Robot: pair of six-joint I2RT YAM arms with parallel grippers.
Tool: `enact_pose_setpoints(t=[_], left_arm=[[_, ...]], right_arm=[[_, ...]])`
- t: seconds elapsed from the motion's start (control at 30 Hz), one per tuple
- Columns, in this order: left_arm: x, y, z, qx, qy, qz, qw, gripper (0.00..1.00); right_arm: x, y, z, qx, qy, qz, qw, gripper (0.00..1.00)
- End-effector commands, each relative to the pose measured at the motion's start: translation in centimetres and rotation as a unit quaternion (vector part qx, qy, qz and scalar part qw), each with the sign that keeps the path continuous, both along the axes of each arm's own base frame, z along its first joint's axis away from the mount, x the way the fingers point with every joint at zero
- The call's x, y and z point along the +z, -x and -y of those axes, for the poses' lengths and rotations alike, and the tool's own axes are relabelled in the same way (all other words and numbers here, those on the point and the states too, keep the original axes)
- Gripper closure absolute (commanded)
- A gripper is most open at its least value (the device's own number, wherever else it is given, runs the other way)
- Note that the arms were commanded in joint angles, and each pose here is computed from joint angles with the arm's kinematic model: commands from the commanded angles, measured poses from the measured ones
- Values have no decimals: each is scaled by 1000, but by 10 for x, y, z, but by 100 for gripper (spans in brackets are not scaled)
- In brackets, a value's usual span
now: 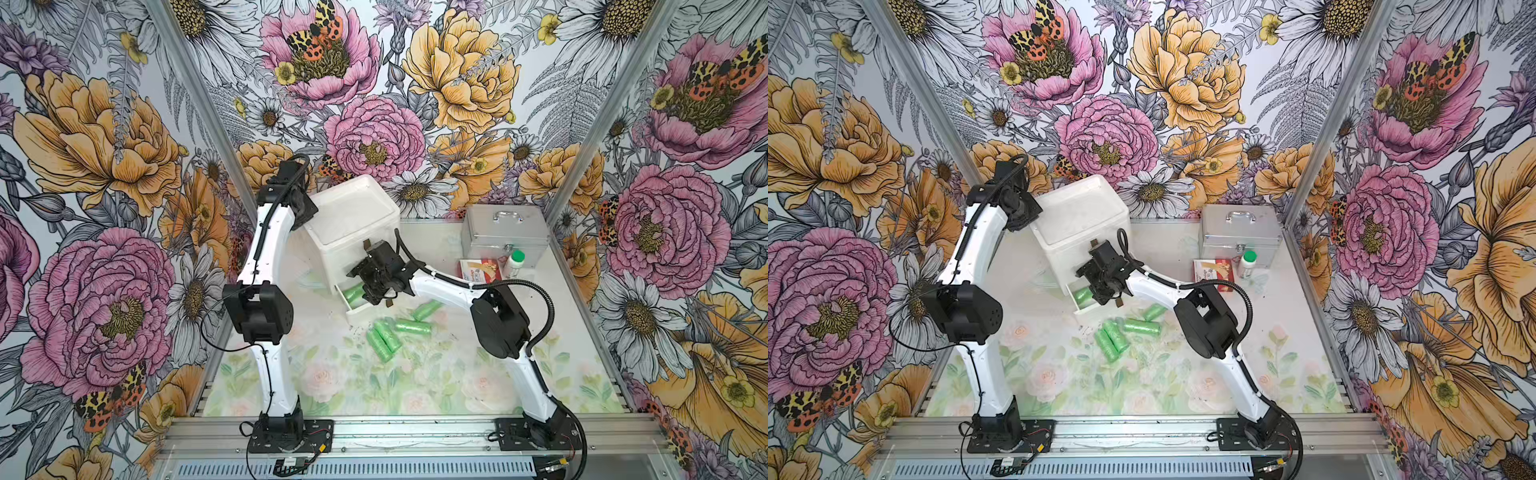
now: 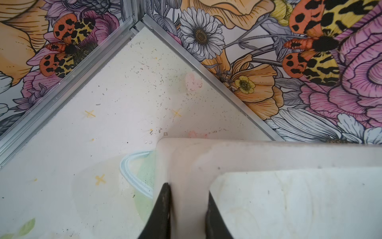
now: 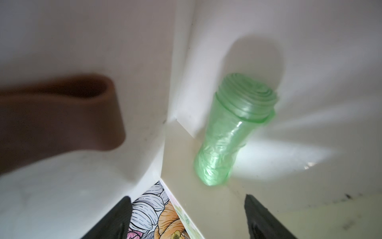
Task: Sort the rolls of trash bags by color and place them into the drawer
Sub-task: Place the roll of trash bags in the drawer, then pick up the roll of trash bags from the center of the board.
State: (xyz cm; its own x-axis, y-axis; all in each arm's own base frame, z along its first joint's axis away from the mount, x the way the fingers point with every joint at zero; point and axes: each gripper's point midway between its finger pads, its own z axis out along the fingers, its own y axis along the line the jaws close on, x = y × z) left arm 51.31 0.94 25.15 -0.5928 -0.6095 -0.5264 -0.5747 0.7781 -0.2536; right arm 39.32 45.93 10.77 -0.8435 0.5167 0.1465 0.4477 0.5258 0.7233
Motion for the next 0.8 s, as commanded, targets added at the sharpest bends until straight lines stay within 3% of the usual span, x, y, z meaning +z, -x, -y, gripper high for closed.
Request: enact_pose_setpoints(t=[0.0, 0.17, 0.3, 0.4, 0.6, 0.77], left_arm=[[-89, 0, 93, -21, 196, -106, 975, 100], [-85, -1, 93, -20, 196, -101, 975, 100], [-84, -2, 94, -20, 196, -99, 975, 100], [-82, -3, 94, -20, 197, -96, 976, 100], [-87, -2, 97, -19, 200, -102, 974, 100], [-87, -3, 100, -22, 200, -102, 974, 100]], right_arm=[[61, 1, 3, 28, -21, 76, 997, 15], [104, 16, 10, 111, -13, 175, 978, 19], [126, 38, 15, 216, -5, 263, 940, 22], [107, 61, 33, 285, 42, 289, 913, 24], [63, 100, 64, 372, 137, 262, 880, 31], [31, 142, 62, 459, 217, 270, 818, 33]])
